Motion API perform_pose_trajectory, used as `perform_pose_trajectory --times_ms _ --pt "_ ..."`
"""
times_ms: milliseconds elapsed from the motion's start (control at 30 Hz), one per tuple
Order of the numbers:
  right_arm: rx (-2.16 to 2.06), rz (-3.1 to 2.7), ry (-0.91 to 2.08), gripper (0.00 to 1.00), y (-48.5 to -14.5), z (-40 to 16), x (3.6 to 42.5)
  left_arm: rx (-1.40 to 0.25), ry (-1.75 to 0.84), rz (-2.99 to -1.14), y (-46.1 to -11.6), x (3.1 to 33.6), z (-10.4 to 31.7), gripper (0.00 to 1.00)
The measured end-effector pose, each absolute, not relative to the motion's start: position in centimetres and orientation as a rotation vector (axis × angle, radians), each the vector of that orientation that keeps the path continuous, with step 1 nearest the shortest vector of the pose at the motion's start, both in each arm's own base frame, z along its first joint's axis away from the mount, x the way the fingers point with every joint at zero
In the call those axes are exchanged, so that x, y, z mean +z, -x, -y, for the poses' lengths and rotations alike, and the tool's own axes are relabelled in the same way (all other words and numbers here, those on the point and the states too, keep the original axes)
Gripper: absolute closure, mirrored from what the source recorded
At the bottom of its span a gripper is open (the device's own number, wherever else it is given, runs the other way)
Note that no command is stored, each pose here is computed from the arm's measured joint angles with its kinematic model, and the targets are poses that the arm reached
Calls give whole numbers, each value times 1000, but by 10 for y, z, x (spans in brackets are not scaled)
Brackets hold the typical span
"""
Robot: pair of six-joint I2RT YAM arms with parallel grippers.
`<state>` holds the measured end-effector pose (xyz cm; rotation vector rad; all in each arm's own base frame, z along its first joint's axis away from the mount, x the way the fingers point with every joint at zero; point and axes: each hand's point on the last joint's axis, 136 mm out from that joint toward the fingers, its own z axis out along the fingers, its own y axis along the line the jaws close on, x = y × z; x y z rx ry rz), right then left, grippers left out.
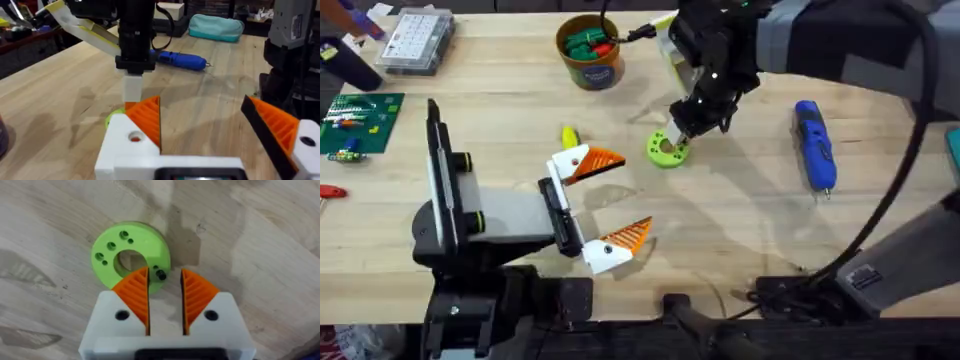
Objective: Pick up the gripper from the table and insert it into the empty holder that is missing its gripper. Then pick up a screw, insert it into the mounting hole, and use the screwdriver to tighten it. Finally, clean up the table by picking up the vegetable and placing it into the bucket.
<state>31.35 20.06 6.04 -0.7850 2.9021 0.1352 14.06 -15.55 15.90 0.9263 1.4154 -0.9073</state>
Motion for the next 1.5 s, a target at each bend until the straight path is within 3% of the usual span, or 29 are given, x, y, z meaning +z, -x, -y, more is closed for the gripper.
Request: perform_pose_trajectory --times_ms 1000,1167,1500 --pt "130 -2918 786 686 -313 -200 54 -907 -926 -1415 -141 159 156 13" --pt "141 -2921 778 980 -312 -202 55 -907 -926 -1415 -141 159 156 13" --pt "141 -2921 777 997 -313 -202 55 -907 -926 -1415 -141 159 156 13"
